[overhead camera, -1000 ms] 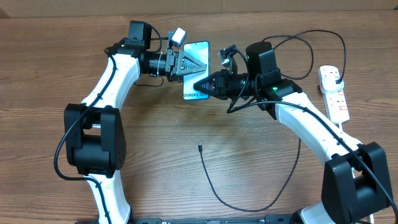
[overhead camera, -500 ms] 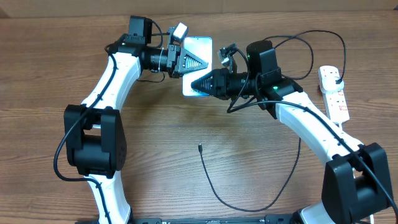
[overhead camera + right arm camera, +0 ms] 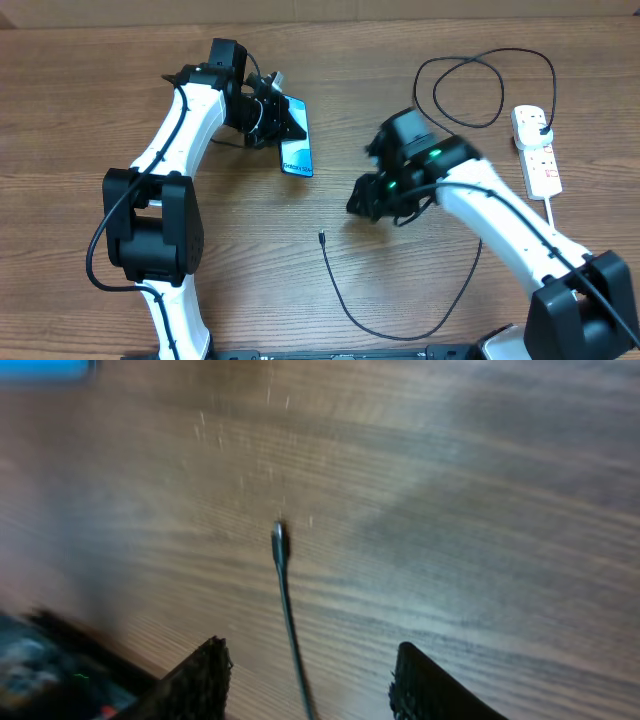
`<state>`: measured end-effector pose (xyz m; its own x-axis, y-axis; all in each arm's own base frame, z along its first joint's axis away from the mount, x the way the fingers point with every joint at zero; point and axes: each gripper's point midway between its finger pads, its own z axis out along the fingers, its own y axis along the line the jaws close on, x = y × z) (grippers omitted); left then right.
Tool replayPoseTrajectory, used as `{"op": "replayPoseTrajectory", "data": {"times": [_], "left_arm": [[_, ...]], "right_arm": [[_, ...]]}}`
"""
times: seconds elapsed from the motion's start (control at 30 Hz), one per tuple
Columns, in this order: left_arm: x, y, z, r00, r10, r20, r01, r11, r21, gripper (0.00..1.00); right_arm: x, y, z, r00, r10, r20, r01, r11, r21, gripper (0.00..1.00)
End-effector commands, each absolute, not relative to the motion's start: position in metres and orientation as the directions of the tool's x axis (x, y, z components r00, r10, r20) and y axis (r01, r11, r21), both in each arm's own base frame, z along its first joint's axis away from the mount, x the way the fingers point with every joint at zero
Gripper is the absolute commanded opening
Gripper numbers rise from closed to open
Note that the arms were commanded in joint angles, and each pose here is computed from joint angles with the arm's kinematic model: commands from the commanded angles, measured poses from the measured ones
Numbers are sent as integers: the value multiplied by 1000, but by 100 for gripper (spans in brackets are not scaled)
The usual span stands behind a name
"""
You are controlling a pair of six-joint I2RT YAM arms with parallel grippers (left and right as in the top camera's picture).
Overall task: Plug charger to phone and switch on socket
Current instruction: 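Lower the right gripper to the USB-C cable end and grasp it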
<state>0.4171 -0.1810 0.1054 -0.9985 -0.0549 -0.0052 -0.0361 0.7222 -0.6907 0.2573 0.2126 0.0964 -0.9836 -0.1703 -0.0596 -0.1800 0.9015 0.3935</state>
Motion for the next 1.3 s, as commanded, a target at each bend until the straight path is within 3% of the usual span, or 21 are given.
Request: {"op": "replayPoseTrajectory", "data": {"times": [0.0, 0.03, 0.1, 0.13, 0.17, 0.33, 0.43, 0.53, 0.67, 0.7, 0.77, 0.9, 1.07, 1.27], "left_arm": [[422, -177, 121, -996, -46, -78, 16, 764, -646, 4], [419, -174, 118, -996, -42, -73, 13, 778, -628, 4], [416, -171, 116, -997, -24, -73, 26, 788, -615, 4], [415, -171, 116, -997, -18, -69, 28, 789, -614, 4], [413, -171, 116, -998, -18, -60, 22, 789, -614, 4], [411, -171, 115, -998, -19, -52, 17, 790, -613, 4], [410, -171, 115, -999, -18, -48, 15, 790, -613, 4], [410, -171, 115, -999, -18, -48, 15, 790, -613, 4], [410, -172, 115, -999, -17, -48, 16, 790, -613, 4], [410, -172, 115, -999, -19, -47, 14, 789, -614, 4], [410, -172, 118, -999, -27, -39, 4, 774, -633, 4], [411, -175, 129, -999, -32, -26, -4, 712, -702, 4], [411, -175, 128, -999, -34, -24, -7, 712, -703, 4], [411, -174, 129, -999, -37, -23, -10, 709, -705, 4]], "right_arm": [[238, 223, 95, -950, -296, -100, -312, 907, 281, 99], [218, 247, 98, -931, -356, -81, -360, 863, 355, 100], [206, 259, 97, -910, -405, -83, -408, 844, 349, 100], [204, 255, 91, -918, -390, -77, -395, 875, 280, 85], [205, 247, 84, -930, -361, -74, -369, 910, 191, 77], [181, 255, 59, -910, -414, -22, -415, 906, 89, 51], [174, 253, 36, -911, -410, 37, -409, 912, 29, 25], [171, 248, 30, -910, -409, 68, -409, 912, 11, 10], [167, 244, 21, -909, -409, 75, -409, 912, 12, 15], [168, 245, 15, -903, -425, 59, -425, 905, 21, 26], [171, 249, 12, -886, -463, 38, -462, 886, 34, 36], [176, 256, 12, -885, -465, 7, -464, 884, 49, 38], [182, 265, 12, -888, -458, -32, -459, 886, 70, 43], [181, 235, -20, -929, -365, -56, -365, 931, -15, 34]]}}
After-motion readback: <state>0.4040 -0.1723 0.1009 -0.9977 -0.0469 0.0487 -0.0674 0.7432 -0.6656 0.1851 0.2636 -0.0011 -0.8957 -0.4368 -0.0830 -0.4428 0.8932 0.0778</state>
